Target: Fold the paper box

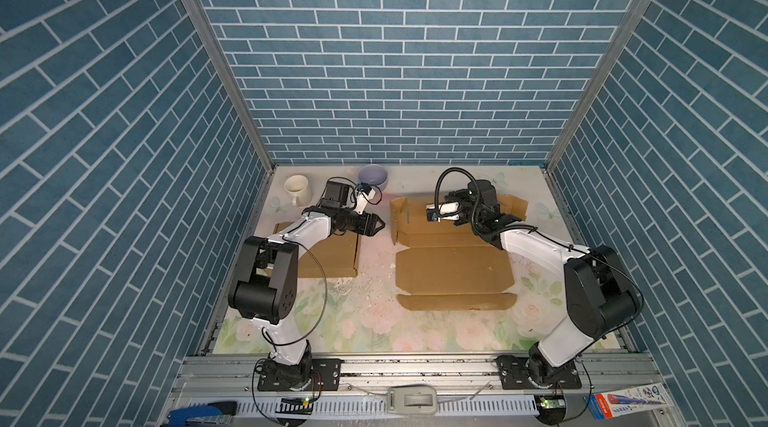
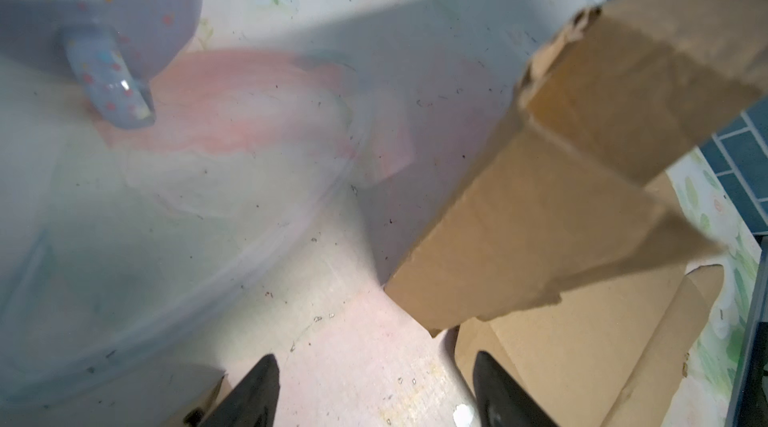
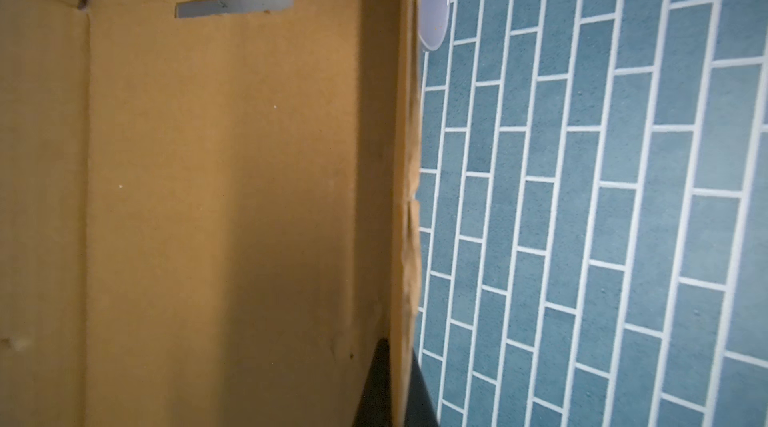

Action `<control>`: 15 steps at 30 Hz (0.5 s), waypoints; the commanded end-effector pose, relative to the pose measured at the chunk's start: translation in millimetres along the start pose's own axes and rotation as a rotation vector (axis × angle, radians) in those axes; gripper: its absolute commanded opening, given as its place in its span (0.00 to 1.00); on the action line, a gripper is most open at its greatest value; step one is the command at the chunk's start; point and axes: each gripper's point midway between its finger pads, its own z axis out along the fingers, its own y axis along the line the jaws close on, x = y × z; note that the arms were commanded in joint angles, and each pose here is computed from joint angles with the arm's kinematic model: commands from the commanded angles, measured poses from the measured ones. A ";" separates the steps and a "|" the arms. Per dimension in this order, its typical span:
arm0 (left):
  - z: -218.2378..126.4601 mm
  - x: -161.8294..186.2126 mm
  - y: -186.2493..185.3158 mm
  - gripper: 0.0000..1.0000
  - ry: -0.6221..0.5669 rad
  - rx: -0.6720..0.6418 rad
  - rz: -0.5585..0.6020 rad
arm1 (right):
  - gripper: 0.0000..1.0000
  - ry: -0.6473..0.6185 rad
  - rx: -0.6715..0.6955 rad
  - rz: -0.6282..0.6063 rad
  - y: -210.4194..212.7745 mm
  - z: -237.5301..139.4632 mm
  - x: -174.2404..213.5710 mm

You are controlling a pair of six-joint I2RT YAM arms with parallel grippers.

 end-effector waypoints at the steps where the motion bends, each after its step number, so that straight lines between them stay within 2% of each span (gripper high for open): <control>1: 5.0 -0.2 2.1 0.76 -0.032 0.009 0.009 | 0.00 -0.024 -0.023 0.014 -0.4 8.2 -1.4; 8: 22.9 -13.9 26.3 0.73 -0.047 -0.053 0.001 | 0.00 -0.029 -0.022 0.027 4.2 13.9 -0.4; 15: 46.1 -7.2 44.4 0.69 -0.008 -0.109 -0.033 | 0.00 -0.028 -0.008 0.032 1.3 12.6 0.8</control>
